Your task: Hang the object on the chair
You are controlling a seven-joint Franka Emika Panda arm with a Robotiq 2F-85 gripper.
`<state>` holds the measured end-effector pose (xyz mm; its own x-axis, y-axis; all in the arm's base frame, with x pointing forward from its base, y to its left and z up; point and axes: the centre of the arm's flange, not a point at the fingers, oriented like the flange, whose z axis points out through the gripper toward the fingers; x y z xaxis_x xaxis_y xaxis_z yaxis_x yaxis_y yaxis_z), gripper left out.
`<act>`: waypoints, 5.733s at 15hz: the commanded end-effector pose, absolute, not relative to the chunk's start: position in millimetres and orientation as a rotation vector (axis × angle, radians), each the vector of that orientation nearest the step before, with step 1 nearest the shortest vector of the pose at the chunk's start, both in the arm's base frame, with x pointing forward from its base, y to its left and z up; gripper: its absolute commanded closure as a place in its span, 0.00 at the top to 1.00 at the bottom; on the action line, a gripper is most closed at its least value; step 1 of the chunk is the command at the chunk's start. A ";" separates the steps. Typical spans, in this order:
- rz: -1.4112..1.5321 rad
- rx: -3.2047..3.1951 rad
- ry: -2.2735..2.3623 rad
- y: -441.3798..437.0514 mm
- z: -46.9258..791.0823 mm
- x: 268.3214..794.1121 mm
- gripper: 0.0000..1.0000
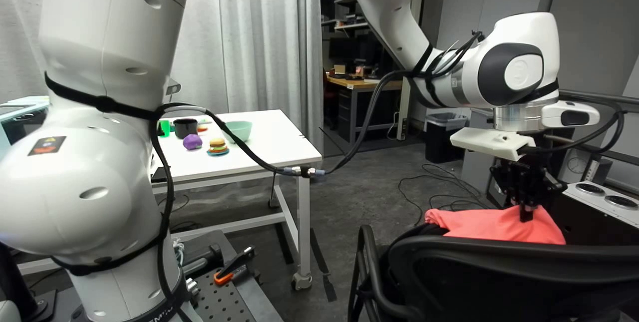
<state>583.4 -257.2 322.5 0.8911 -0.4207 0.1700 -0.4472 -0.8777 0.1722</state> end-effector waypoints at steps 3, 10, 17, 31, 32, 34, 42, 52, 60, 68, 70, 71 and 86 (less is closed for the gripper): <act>0.198 2.843 -0.656 -257.8 322.3 583.7 0.01; 0.259 2.806 -0.638 -261.5 322.6 586.0 0.01; 0.210 2.766 -0.636 -217.0 456.6 566.3 0.01; 0.312 2.424 -1.002 -210.0 469.2 527.1 0.01; 0.320 2.401 -1.027 -208.7 469.0 525.6 0.01; 0.319 2.380 -1.049 -200.6 466.5 521.9 0.01; 0.253 2.530 -0.924 -145.2 426.5 529.3 0.04; 0.250 2.496 -0.937 -166.5 445.6 537.2 0.01; 0.206 2.375 -1.080 -293.8 505.2 523.7 0.01; 0.166 2.271 -1.216 -395.2 515.0 496.7 0.01; 0.146 2.247 -1.240 -406.7 509.4 493.8 0.01; 0.131 2.241 -1.235 -410.7 506.3 492.8 0.29; 0.221 2.438 -1.204 -430.2 569.9 419.1 1.00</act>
